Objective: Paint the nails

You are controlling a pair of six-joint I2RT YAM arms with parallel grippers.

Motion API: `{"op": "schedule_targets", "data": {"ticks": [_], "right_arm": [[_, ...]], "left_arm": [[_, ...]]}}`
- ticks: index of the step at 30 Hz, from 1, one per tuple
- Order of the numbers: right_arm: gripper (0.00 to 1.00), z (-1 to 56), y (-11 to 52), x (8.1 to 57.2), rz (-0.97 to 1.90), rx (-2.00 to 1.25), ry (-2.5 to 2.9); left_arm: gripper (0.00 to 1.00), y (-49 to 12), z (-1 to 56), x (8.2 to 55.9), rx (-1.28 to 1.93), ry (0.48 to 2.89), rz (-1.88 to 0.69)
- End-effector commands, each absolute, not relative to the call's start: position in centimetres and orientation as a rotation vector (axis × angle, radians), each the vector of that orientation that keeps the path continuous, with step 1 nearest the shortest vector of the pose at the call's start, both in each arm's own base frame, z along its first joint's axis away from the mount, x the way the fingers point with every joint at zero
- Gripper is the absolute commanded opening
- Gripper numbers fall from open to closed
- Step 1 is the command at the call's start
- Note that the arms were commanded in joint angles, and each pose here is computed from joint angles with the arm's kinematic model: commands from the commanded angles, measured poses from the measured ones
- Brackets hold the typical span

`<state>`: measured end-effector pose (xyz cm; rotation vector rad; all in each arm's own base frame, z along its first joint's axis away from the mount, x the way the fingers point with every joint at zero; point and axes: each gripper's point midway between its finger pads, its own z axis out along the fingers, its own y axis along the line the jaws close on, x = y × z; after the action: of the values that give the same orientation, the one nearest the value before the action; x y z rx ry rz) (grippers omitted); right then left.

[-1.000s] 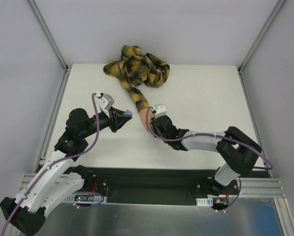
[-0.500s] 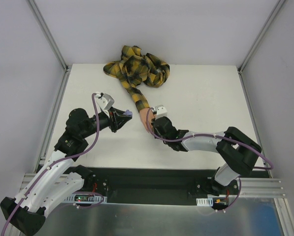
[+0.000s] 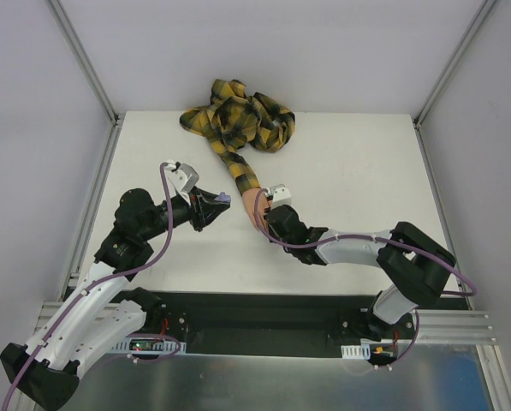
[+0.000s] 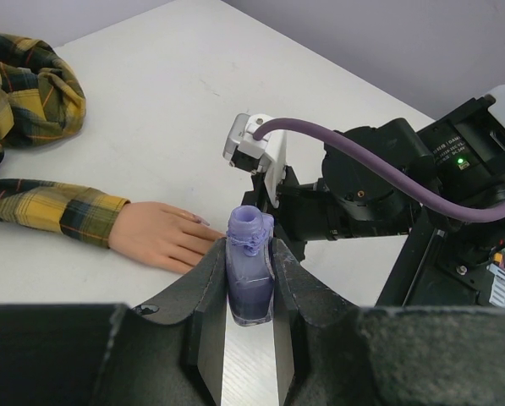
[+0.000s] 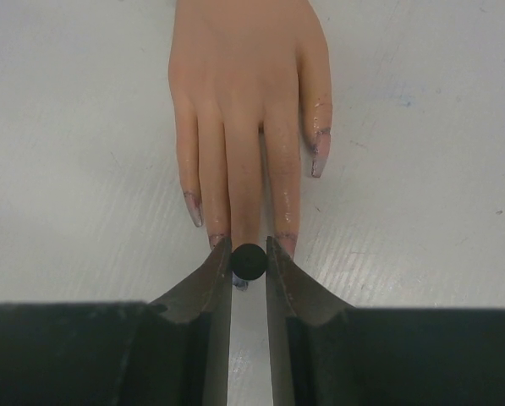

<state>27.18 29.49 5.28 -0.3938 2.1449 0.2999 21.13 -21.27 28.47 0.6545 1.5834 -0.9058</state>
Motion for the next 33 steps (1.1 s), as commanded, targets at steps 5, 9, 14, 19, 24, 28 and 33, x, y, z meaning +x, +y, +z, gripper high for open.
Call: {"op": "schedule_targets", "data": {"ticks": [5,9,14,19,24,28,33], "right_arm": [[0.0,6.9,29.9,27.7,0.323,-0.356,2.1],[0.0,7.0,30.4,28.1,0.334,-0.378,2.094],[0.0,7.2,30.9,28.5,0.357,-0.38,2.087],[0.0,7.4,31.3,28.9,0.365,-0.393,2.08],[0.0,7.5,31.6,29.0,0.377,-0.403,2.075],[0.0,7.5,31.8,28.9,0.382,-0.408,2.077],[0.0,7.9,31.7,29.2,0.376,-0.403,2.064]], "left_arm": [[0.0,-21.3,31.4,21.0,0.658,1.499,-0.915],[0.0,-21.3,31.3,21.1,0.659,1.503,-0.914],[0.0,-21.4,31.3,21.1,0.66,1.501,-0.915],[0.0,-21.3,31.2,21.1,0.658,1.505,-0.915],[0.0,-21.4,31.2,21.1,0.661,1.504,-0.917],[0.0,-21.3,31.3,21.1,0.66,1.501,-0.913],[0.0,-21.4,31.3,21.1,0.66,1.502,-0.913]]}}
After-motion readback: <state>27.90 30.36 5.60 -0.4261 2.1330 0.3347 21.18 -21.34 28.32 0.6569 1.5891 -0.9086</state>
